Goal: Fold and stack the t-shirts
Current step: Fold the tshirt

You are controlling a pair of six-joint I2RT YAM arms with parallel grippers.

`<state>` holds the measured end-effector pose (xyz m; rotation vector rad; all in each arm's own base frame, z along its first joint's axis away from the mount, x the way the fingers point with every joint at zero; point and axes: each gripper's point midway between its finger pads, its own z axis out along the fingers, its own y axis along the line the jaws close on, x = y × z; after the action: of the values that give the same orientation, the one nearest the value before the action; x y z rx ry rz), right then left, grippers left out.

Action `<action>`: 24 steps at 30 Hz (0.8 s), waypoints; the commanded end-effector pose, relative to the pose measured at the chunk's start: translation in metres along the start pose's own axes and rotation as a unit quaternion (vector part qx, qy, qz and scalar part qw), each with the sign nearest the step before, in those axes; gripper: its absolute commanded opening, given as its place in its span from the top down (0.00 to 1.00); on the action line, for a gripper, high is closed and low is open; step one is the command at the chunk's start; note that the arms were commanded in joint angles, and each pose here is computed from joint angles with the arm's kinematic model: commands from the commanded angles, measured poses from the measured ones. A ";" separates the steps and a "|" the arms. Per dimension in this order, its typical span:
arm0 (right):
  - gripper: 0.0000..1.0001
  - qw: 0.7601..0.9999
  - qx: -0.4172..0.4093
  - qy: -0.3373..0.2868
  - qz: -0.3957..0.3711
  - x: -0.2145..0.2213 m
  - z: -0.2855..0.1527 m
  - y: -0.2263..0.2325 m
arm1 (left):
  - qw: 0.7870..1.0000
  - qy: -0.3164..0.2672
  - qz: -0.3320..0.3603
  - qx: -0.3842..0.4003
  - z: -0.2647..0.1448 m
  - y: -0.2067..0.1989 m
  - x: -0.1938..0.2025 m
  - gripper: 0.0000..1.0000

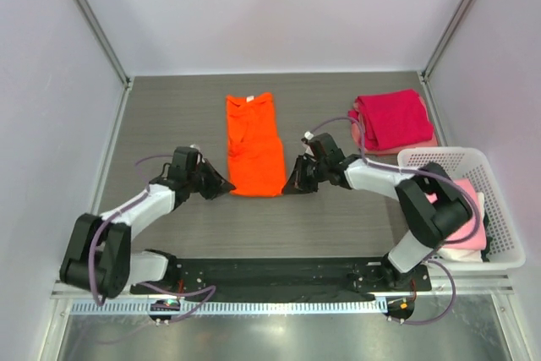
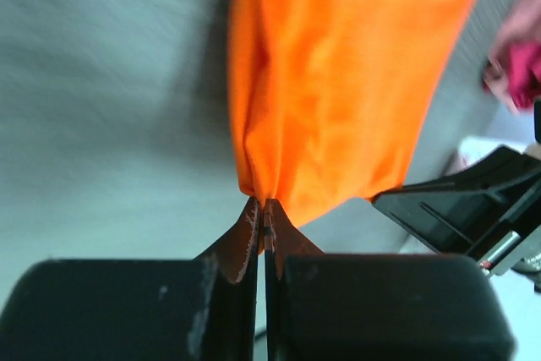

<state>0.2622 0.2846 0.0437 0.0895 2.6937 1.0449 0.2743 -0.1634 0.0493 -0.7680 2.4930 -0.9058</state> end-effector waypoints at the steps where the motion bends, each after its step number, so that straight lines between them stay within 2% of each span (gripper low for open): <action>1: 0.99 0.999 -0.022 -0.002 -0.038 0.017 -0.030 0.022 | 0.999 0.027 0.011 0.029 -0.028 -0.020 0.027 1.00; 5: 0.99 0.996 -0.041 -0.040 -0.063 0.016 -0.067 0.043 | 0.998 0.024 0.010 0.049 -0.061 -0.033 0.036 1.00; 10: 0.99 0.990 -0.021 -0.089 -0.104 -0.012 -0.098 0.065 | 0.997 -0.012 0.028 0.074 -0.096 -0.066 0.021 1.00; 15: 0.99 0.987 -0.013 -0.112 -0.116 -0.050 -0.100 0.075 | 0.997 -0.021 0.030 0.063 -0.093 -0.078 0.004 1.00; 24: 0.99 0.987 -0.006 -0.120 -0.105 -0.124 -0.072 0.079 | 0.995 -0.078 0.025 0.053 -0.071 -0.107 -0.058 1.00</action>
<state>0.3364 0.2783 0.1579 -0.0445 2.4726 0.9278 0.2899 -0.1683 0.1553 -0.7422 2.4003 -0.9345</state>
